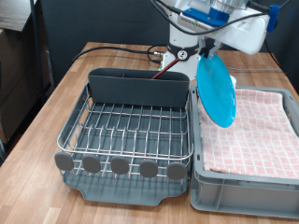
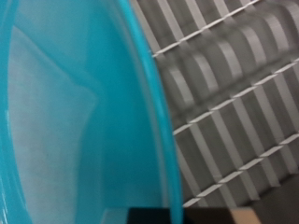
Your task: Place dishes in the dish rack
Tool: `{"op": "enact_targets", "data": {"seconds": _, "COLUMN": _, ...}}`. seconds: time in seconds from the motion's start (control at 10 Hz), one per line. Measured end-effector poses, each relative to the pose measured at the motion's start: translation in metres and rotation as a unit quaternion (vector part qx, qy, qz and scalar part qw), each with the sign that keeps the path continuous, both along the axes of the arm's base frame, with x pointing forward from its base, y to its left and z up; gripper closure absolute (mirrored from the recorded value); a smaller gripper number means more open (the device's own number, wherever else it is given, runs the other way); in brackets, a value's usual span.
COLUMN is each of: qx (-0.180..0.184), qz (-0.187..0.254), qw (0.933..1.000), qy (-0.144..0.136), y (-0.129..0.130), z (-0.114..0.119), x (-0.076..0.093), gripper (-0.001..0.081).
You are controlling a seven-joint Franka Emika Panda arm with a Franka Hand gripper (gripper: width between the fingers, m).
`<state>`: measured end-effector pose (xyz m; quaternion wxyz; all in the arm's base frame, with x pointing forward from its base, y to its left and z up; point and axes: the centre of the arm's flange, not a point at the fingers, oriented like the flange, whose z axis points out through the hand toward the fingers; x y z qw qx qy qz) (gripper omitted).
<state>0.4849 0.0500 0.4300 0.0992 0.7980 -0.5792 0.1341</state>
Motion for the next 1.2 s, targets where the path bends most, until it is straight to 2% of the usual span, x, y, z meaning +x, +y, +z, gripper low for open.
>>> {"op": "enact_targets", "data": {"seconds": 0.3, "qx": -0.067, "qz": 0.036, "qw": 0.996, "qy": 0.047, "y": -0.049, "z": 0.019, "x": -0.005, "gripper": 0.0787}}
{"op": "enact_targets", "data": {"seconds": 0.6, "qx": -0.106, "qz": 0.07, "qw": 0.9884, "qy": 0.083, "y": -0.107, "z": 0.024, "x": -0.005, "gripper": 0.0787}}
{"op": "enact_targets", "data": {"seconds": 0.7, "qx": -0.109, "qz": 0.091, "qw": 0.9855, "qy": 0.092, "y": -0.112, "z": 0.025, "x": -0.004, "gripper": 0.0787}}
{"op": "enact_targets", "data": {"seconds": 0.9, "qx": -0.107, "qz": 0.082, "qw": 0.9867, "qy": 0.09, "y": -0.112, "z": 0.024, "x": -0.004, "gripper": 0.0787}}
{"op": "enact_targets", "data": {"seconds": 1.2, "qx": -0.114, "qz": 0.105, "qw": 0.9798, "qy": 0.127, "y": -0.136, "z": 0.015, "x": -0.006, "gripper": 0.0787}}
